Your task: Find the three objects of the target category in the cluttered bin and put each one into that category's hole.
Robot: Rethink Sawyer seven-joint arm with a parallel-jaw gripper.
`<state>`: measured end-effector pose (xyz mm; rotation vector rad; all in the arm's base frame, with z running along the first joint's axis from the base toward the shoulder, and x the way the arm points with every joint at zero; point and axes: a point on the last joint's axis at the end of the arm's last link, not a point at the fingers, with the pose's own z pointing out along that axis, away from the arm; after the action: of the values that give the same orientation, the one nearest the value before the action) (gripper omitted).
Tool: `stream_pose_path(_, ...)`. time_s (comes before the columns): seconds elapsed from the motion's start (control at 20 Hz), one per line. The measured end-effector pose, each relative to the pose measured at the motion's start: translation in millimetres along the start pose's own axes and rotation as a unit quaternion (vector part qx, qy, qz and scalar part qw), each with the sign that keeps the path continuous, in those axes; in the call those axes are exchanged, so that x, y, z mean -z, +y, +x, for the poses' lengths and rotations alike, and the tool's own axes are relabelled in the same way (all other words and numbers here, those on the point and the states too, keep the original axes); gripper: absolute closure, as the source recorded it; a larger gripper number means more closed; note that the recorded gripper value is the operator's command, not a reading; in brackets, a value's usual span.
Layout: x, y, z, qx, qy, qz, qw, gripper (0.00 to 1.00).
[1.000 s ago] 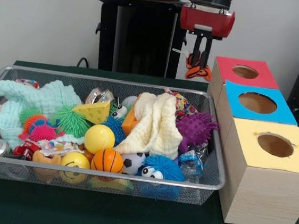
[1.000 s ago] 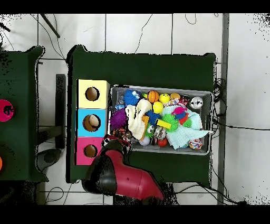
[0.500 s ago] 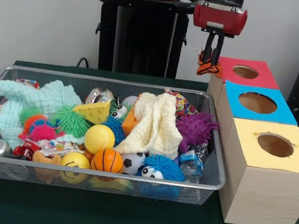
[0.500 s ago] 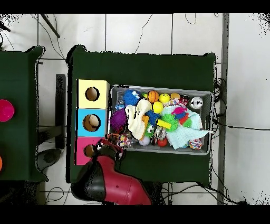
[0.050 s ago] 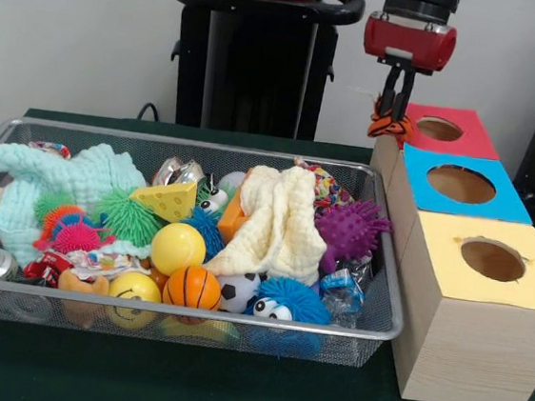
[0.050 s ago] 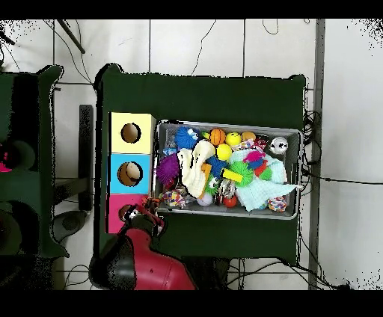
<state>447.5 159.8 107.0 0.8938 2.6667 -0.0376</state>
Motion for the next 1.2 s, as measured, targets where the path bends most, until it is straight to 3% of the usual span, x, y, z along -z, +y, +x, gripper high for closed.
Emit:
stream_pose_path(0.45, 9, 21, 37.4, -0.050, -0.018, 0.012, 0.9985, 1.00)
stream_pose_path(0.65, 18, 34, 67.6, -0.052, -0.028, 0.020, 0.9980, 1.00)
stream_pose_path(0.85, 25, 43, 84.4, -0.058, -0.040, 0.022, 0.9973, 1.00)
stream_pose_path(1.0, 25, 45, 89.2, -0.063, -0.043, 0.024, 0.9968, 1.00)
stream_pose_path(1.2, 21, 41, 79.2, -0.075, -0.041, 0.029, 0.9959, 1.00)
